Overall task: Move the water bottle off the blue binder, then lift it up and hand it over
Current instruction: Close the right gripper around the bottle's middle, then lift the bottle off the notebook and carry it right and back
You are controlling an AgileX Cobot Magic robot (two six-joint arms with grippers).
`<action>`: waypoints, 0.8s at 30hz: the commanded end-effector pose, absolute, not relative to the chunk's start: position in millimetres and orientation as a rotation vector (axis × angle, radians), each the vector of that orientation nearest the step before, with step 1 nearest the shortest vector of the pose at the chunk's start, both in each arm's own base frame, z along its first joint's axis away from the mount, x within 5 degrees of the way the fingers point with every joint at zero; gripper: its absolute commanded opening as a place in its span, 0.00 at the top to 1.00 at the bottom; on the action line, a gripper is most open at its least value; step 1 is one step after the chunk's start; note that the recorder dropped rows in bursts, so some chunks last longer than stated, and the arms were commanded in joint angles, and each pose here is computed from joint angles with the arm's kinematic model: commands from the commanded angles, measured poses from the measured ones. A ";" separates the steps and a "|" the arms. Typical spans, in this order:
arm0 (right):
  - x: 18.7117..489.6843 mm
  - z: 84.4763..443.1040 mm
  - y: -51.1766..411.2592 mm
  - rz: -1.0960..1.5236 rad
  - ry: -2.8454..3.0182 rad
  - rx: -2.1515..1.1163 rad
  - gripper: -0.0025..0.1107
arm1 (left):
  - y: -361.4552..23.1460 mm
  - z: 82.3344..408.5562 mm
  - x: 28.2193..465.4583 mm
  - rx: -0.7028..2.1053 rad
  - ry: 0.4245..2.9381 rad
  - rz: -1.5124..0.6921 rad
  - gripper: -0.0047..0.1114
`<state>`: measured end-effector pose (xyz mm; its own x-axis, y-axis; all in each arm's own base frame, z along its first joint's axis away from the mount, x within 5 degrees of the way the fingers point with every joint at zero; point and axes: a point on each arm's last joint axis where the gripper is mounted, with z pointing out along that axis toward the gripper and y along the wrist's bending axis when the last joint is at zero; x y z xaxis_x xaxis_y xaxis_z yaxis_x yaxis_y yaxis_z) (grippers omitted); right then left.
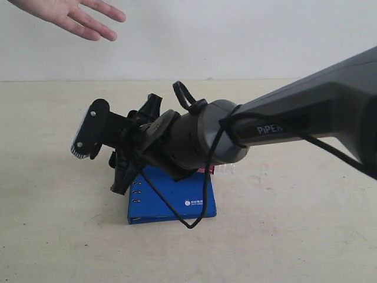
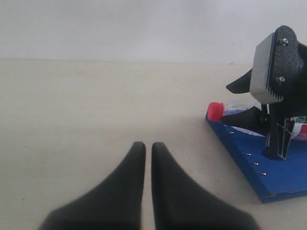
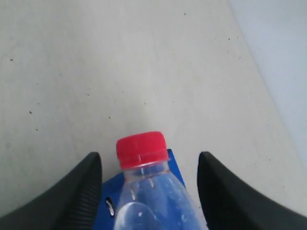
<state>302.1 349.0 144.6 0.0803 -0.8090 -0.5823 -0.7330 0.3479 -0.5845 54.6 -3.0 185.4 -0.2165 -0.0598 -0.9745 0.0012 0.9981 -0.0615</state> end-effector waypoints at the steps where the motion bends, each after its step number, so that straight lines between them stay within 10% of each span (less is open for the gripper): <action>1: 306.0 131.8 346.7 -0.105 1.720 -1.380 0.51 | -3.0 187.4 54.7 -0.056 1.768 -0.067 0.92; 8: 313.9 115.8 339.8 -0.251 1.752 -1.342 0.57 | -3.0 187.4 54.7 -0.056 1.768 -0.067 0.92; 15: 326.2 126.9 315.0 -0.533 1.860 -1.047 0.98 | -3.0 187.4 54.7 -0.056 1.768 -0.067 0.92; 24: 308.3 227.0 312.2 -0.170 1.865 -0.944 0.98 | -3.0 187.4 54.7 -0.056 1.768 -0.067 0.92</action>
